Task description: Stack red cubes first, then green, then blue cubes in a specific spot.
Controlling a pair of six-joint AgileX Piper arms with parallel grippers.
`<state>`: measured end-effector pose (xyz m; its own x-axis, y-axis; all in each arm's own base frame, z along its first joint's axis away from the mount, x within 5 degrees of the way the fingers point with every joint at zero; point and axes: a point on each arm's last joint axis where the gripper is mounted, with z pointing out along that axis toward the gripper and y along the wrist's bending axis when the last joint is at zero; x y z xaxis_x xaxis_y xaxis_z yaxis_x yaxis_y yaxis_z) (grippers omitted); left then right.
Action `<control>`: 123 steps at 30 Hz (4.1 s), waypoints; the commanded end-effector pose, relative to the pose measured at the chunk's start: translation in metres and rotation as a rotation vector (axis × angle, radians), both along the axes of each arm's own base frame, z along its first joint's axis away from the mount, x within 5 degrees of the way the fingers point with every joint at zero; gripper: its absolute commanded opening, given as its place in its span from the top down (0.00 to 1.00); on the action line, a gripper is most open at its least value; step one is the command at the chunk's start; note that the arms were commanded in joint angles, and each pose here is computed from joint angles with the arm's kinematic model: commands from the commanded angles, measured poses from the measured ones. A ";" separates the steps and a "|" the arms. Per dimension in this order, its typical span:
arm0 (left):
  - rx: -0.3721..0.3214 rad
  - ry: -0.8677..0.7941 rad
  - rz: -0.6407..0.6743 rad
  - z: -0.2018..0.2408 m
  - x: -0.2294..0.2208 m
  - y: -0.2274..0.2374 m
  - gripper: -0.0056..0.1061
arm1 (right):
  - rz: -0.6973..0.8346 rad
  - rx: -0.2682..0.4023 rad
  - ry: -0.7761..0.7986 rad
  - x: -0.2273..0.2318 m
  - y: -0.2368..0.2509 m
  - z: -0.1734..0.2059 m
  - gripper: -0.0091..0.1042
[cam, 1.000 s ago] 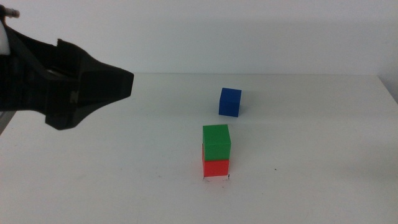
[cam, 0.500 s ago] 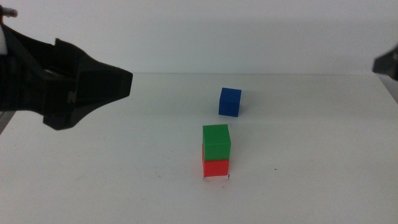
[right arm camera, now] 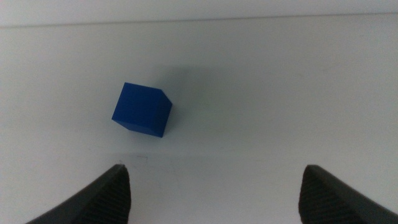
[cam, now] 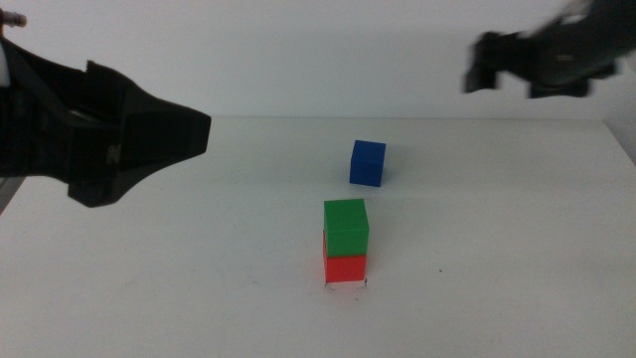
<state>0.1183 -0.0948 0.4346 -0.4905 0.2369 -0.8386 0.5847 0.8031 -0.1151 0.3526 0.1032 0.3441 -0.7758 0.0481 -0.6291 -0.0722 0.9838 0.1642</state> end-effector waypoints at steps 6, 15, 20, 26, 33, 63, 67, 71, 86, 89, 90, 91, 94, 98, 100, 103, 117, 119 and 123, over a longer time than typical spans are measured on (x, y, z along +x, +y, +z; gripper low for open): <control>-0.005 -0.013 0.004 0.000 0.000 0.001 0.11 | -0.035 -0.100 0.131 0.049 0.080 -0.040 0.10; -0.005 -0.013 0.004 0.000 0.000 0.001 0.11 | -0.068 -0.062 0.209 0.096 0.120 -0.090 0.10; -0.005 -0.013 0.004 0.000 0.000 0.001 0.11 | -0.071 -0.060 0.197 0.114 0.129 -0.107 0.14; -0.005 -0.013 0.004 0.000 0.000 0.001 0.11 | -0.085 -0.078 0.212 0.124 0.133 -0.131 0.18; -0.005 -0.013 0.004 0.000 0.000 0.001 0.11 | -0.090 -0.110 0.218 0.131 0.133 -0.156 0.18; -0.003 -0.014 0.005 0.000 0.000 0.001 0.11 | -0.021 -0.159 0.141 0.128 0.130 -0.124 0.89; -0.003 -0.014 0.005 0.000 0.000 0.001 0.11 | 0.010 -0.203 0.164 0.105 0.121 -0.083 0.92; -0.006 -0.012 0.003 0.000 0.000 0.001 0.11 | 0.035 -0.165 0.192 0.063 0.115 -0.042 0.93; -0.021 -0.030 0.005 0.002 0.001 0.000 0.11 | 0.112 -0.134 0.138 -0.054 0.172 -0.029 0.93; -0.018 -0.033 0.006 0.002 0.001 0.001 0.11 | 0.096 -0.150 0.172 -0.049 0.177 -0.046 0.93; -0.018 -0.033 0.006 0.002 0.001 0.001 0.11 | 0.096 -0.158 0.180 -0.047 0.178 -0.051 0.93; -0.018 -0.033 0.006 0.002 0.001 0.001 0.11 | 0.094 -0.167 0.190 -0.045 0.179 -0.056 0.93; -0.018 -0.033 0.006 0.002 0.001 0.001 0.11 | 0.084 -0.187 0.216 -0.040 0.180 -0.070 0.93; -0.016 -0.034 0.007 0.002 0.001 0.001 0.11 | 0.082 -0.188 0.227 -0.036 0.182 -0.077 0.93; -0.012 -0.037 0.009 0.002 0.001 0.001 0.11 | 0.081 -0.190 0.234 -0.035 0.182 -0.080 0.93; -0.012 -0.037 0.009 0.002 0.001 0.001 0.11 | 0.082 -0.177 0.246 -0.036 0.184 -0.082 0.93; -0.012 -0.037 0.009 0.002 0.001 0.001 0.11 | 0.076 -0.151 0.192 -0.043 0.168 -0.047 0.10; -0.012 -0.037 0.009 0.002 0.001 0.001 0.11 | 0.096 -0.137 0.143 -0.052 0.152 -0.017 0.10; -0.012 -0.037 0.009 0.002 0.001 0.001 0.11 | 0.168 -0.110 0.023 -0.091 0.094 0.034 0.10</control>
